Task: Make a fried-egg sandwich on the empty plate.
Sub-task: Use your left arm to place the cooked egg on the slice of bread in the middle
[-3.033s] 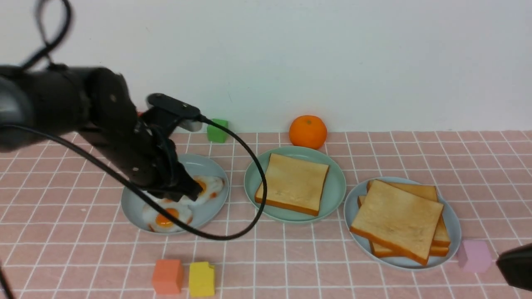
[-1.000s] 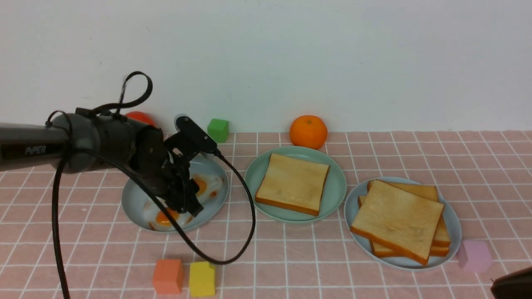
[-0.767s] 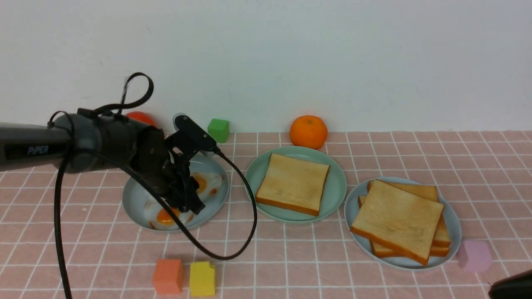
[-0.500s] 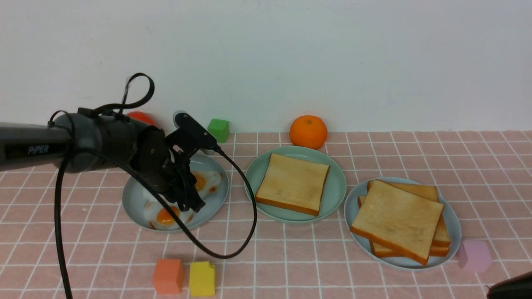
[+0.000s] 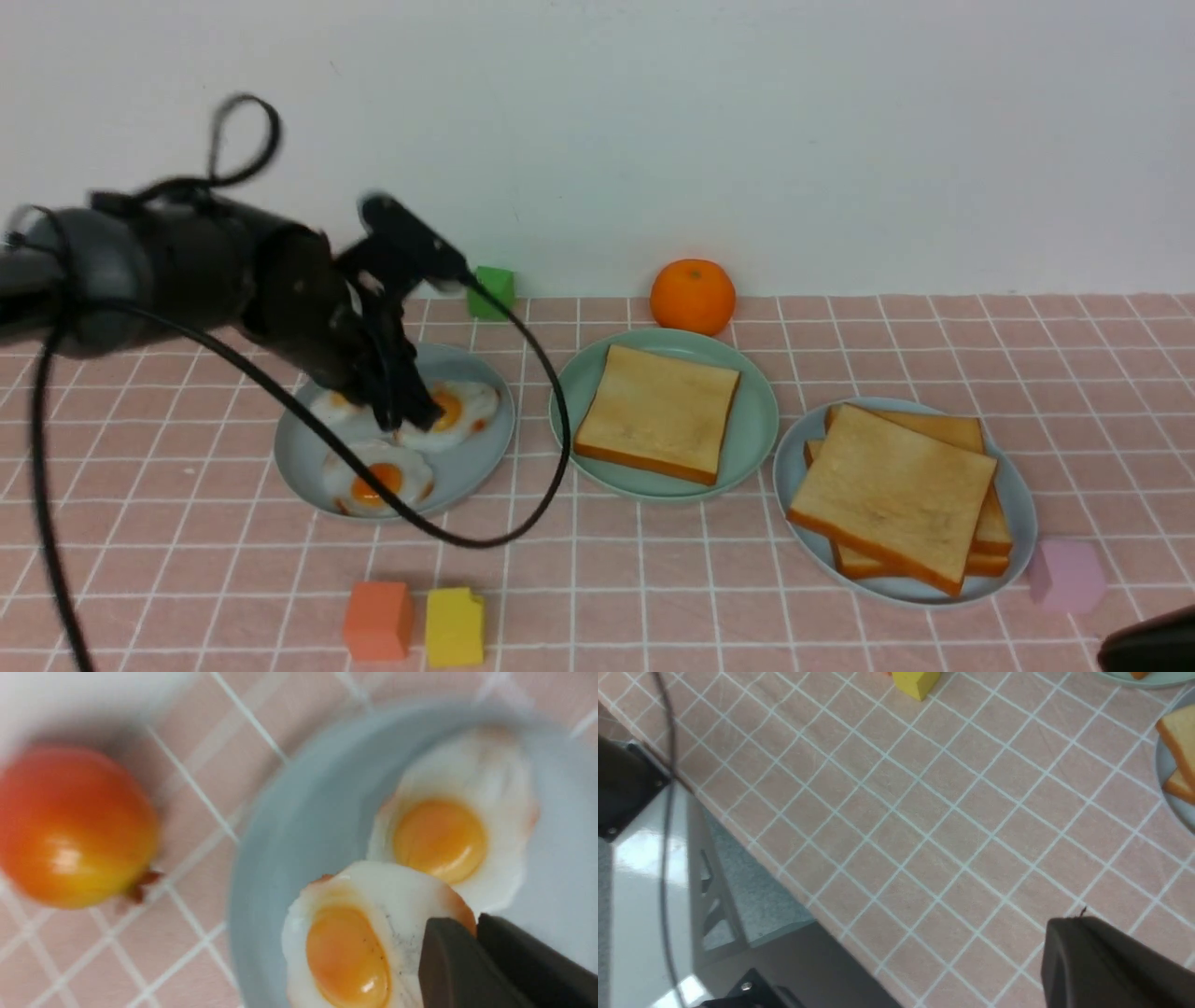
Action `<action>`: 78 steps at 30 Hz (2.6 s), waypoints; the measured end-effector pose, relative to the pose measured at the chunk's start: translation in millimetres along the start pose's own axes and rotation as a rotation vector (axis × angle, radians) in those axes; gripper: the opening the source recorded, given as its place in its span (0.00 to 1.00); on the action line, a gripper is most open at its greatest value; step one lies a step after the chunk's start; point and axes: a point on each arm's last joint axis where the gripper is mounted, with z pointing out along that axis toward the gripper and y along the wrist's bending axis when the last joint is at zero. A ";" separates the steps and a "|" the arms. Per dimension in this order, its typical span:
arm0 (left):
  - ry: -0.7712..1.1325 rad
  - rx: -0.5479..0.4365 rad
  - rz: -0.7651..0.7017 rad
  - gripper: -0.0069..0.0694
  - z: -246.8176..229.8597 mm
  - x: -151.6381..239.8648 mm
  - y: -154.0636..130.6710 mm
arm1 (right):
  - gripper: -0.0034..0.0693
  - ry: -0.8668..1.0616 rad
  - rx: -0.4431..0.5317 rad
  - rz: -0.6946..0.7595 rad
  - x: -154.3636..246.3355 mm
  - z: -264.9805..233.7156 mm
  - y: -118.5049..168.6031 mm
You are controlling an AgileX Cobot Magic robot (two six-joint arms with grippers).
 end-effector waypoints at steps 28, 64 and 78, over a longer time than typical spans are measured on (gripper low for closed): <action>-0.134 0.252 0.356 0.17 40.5 -99.3 -152.8 | 0.09 -0.054 0.223 0.108 32.2 -42.2 -15.2; -0.114 0.187 0.484 0.27 74.9 -88.0 -157.4 | 0.09 -0.095 0.177 0.127 39.1 -51.3 -10.3; -0.088 0.255 0.366 0.52 42.3 -96.7 -152.7 | 0.09 -0.096 0.187 0.147 38.7 -50.9 -11.3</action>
